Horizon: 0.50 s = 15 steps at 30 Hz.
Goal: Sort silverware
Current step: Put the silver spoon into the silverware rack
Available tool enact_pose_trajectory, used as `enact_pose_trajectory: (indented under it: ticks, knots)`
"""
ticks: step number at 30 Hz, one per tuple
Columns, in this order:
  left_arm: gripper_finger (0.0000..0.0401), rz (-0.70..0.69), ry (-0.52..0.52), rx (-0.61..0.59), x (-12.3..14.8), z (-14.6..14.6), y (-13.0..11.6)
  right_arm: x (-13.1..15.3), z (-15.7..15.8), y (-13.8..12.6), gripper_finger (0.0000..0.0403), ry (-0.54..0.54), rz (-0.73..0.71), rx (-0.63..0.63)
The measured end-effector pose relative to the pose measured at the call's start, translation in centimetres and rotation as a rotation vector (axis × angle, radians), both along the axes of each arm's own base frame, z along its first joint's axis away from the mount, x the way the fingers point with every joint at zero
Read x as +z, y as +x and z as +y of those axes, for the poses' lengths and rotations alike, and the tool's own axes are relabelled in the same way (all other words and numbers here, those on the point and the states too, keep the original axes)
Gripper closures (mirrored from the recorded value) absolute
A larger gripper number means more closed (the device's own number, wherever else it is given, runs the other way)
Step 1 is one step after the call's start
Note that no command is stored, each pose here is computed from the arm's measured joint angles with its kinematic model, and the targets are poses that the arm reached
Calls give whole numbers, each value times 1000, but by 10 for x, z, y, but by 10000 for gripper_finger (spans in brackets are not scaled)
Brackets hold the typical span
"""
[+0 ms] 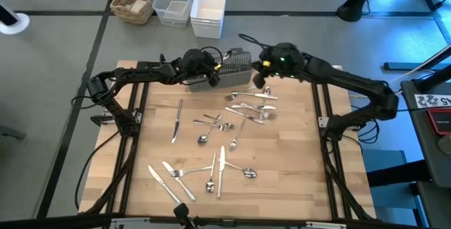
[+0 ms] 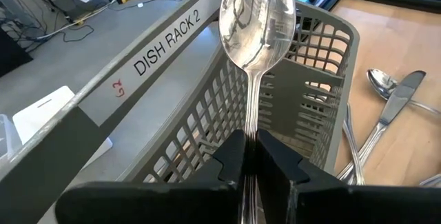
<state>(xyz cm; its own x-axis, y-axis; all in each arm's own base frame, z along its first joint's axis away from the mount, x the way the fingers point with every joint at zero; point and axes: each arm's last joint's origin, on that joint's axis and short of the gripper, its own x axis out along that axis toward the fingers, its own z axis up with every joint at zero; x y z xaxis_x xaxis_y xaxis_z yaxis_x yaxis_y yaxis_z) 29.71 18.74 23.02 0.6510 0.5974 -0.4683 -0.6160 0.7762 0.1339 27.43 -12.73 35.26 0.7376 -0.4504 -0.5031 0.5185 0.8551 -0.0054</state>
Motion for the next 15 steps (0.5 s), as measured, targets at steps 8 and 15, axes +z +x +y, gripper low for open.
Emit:
enact_pose_trajectory:
  ticks: [8, 15]
  knots:
    - [382, 0, -1, -2, 0, 0, 0, -39, -27, 30, 364, 189, -17, -9]
    - [382, 0, -2, -3, 0, 0, 0, -67, -48, 44, 283, 263, -12, -61]
